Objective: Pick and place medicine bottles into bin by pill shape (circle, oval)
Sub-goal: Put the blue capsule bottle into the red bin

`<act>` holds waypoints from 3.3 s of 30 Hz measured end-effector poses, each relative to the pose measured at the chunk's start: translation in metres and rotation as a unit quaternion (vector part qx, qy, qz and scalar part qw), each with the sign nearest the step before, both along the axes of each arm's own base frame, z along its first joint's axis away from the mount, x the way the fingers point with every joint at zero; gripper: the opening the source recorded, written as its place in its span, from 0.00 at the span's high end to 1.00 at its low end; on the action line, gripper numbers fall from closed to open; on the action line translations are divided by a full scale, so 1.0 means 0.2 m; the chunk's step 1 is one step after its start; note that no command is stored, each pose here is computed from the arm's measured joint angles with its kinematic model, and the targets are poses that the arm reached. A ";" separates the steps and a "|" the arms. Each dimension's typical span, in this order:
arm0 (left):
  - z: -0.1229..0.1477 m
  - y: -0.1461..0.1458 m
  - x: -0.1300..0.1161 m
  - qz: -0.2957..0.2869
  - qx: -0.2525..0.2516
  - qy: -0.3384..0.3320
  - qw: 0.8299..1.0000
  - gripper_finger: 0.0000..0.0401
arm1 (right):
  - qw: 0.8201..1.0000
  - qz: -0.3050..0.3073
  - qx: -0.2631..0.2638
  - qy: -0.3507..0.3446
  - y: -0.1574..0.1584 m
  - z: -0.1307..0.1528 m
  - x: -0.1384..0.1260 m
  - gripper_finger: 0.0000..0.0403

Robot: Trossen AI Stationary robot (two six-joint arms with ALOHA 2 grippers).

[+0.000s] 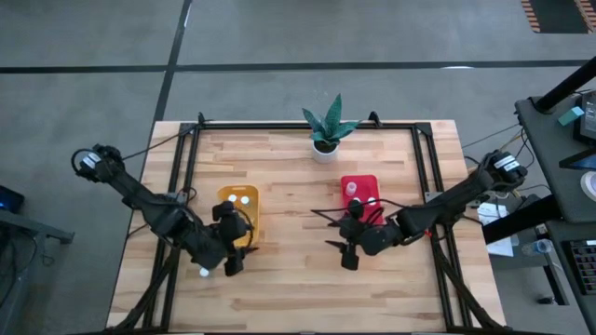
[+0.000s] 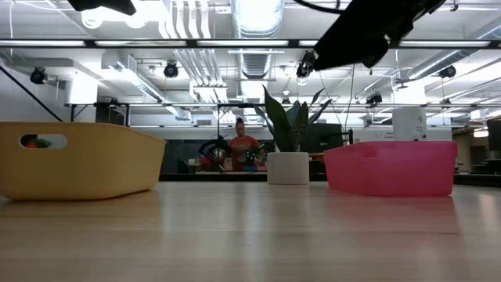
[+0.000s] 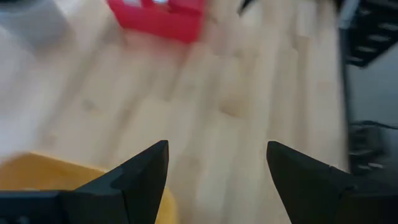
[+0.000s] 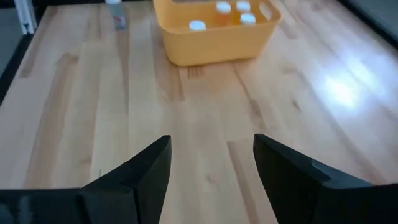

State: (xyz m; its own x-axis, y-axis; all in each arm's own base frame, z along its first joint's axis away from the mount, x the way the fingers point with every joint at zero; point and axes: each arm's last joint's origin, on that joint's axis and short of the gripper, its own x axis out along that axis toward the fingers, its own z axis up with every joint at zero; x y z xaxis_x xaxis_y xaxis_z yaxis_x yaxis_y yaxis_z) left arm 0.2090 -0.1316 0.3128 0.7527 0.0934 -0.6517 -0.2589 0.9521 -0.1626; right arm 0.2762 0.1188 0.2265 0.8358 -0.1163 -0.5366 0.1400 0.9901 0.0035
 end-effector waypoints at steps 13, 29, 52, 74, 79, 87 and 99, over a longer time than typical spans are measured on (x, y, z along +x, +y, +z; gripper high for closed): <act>-0.08 0.01 -0.06 0.056 -0.299 0.231 0.924 0.36 | 0.996 0.048 -0.058 -0.049 -0.05 0.21 -0.11 0.46; -0.30 -0.21 -0.21 0.258 -0.279 0.402 0.833 0.36 | 0.995 0.055 -0.065 -0.051 -0.07 0.22 -0.17 0.46; -0.49 -0.22 -0.21 0.255 -0.227 0.437 0.832 0.36 | 0.995 0.053 -0.067 -0.055 -0.07 0.22 -0.17 0.46; -0.57 -0.20 -0.20 0.255 -0.235 0.420 0.839 0.36 | 0.995 0.053 -0.067 -0.055 -0.07 0.22 -0.17 0.46; -0.57 -0.20 -0.20 0.255 -0.235 0.420 0.839 0.36 | 0.995 0.053 -0.067 -0.055 -0.07 0.22 -0.17 0.46; -0.57 -0.21 -0.20 0.250 -0.240 0.433 0.833 0.42 | 0.995 0.053 -0.067 -0.055 -0.07 0.22 -0.17 0.46; -0.57 -0.21 -0.20 0.249 -0.239 0.433 0.833 0.61 | 0.995 0.053 -0.067 -0.055 -0.07 0.22 -0.17 0.46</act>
State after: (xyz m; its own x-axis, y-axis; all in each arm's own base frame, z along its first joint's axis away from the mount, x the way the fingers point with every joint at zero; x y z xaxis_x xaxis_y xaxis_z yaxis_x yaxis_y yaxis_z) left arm 0.1687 -0.1726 0.1995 -0.0723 -0.1729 -0.9823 -0.8193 0.5720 -0.0404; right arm 0.2426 0.1041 0.2709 0.8998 -0.0883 -0.4272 0.0406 0.9920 -0.1196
